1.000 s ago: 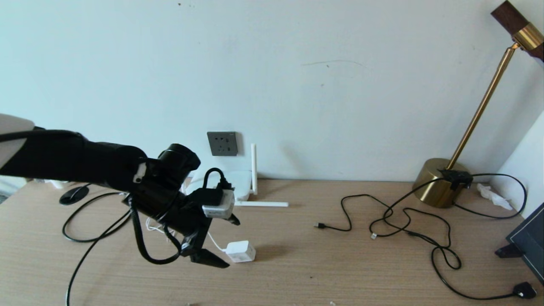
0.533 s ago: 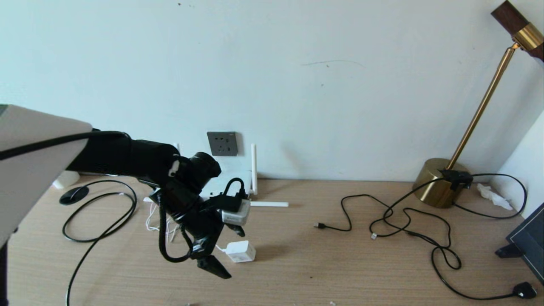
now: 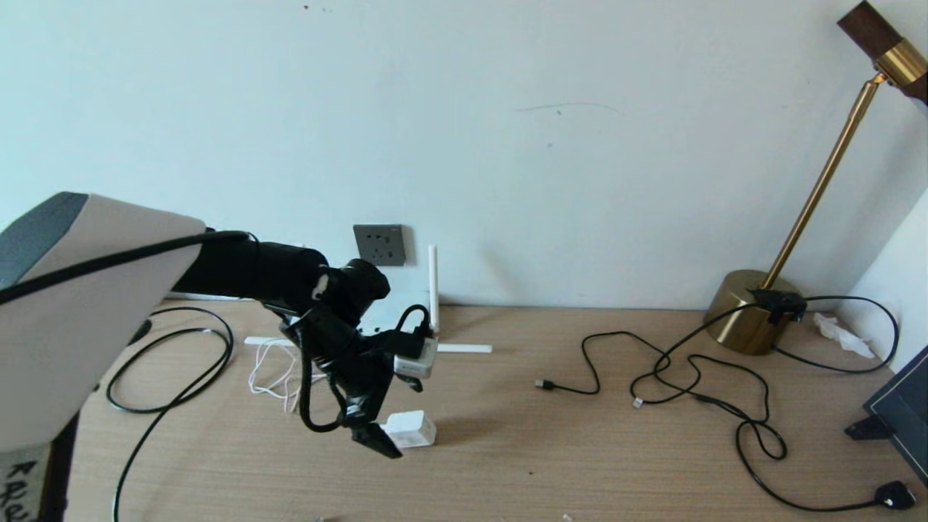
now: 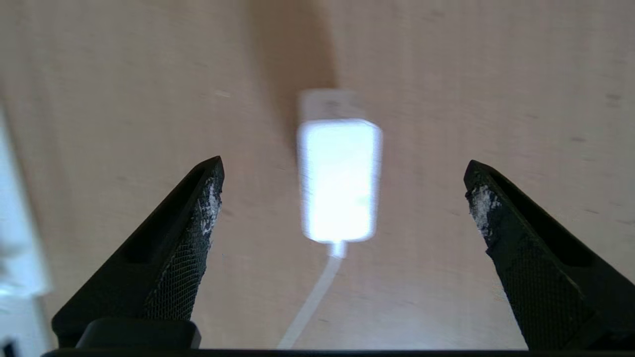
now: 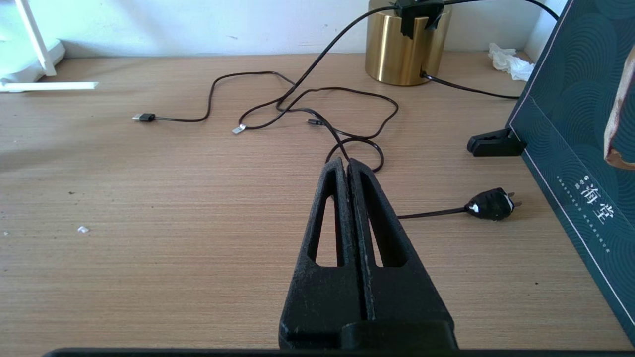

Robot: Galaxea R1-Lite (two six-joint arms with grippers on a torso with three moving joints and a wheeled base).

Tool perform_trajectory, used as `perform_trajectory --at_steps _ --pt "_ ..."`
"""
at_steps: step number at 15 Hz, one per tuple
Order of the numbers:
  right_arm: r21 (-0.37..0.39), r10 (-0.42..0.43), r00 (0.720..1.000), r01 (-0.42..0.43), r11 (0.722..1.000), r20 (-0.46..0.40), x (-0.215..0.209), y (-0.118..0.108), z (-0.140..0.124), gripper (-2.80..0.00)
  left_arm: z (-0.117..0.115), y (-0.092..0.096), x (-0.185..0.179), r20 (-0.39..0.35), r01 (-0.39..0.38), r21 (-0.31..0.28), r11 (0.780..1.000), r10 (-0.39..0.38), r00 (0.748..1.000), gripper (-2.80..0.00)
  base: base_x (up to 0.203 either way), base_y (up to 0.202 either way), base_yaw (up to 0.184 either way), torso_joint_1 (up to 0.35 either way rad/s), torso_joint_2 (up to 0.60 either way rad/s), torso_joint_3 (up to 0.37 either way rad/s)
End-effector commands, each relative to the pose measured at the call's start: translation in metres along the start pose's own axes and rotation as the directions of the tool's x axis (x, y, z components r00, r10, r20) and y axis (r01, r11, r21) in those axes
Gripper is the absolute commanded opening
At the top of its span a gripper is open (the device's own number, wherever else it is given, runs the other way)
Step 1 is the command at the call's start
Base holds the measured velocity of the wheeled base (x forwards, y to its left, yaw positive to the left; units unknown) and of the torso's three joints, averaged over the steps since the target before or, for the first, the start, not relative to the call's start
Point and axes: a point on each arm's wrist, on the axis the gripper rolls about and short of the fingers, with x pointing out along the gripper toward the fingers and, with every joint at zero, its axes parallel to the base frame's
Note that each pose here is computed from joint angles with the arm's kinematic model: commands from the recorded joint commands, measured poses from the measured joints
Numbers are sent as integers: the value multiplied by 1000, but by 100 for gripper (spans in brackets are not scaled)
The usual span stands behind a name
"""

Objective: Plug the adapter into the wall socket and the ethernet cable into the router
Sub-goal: Pick up plug

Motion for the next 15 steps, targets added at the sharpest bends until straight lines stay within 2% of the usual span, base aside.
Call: perform_trajectory --at_steps 1,5,15 --pt "0 0 1000 0 1000 1 0 0 0 -280 -2 10 11 3 5 8 1000 -5 1000 0 0 0 0 0 0 0" --pt "0 0 1000 0 1000 1 0 0 0 -280 -5 13 24 -3 27 4 1000 -26 1000 0 0 0 0 0 0 0" --pt "0 0 1000 0 1000 1 0 0 0 -280 -6 15 29 0 32 2 999 -32 999 0 0 0 0 0 0 0"
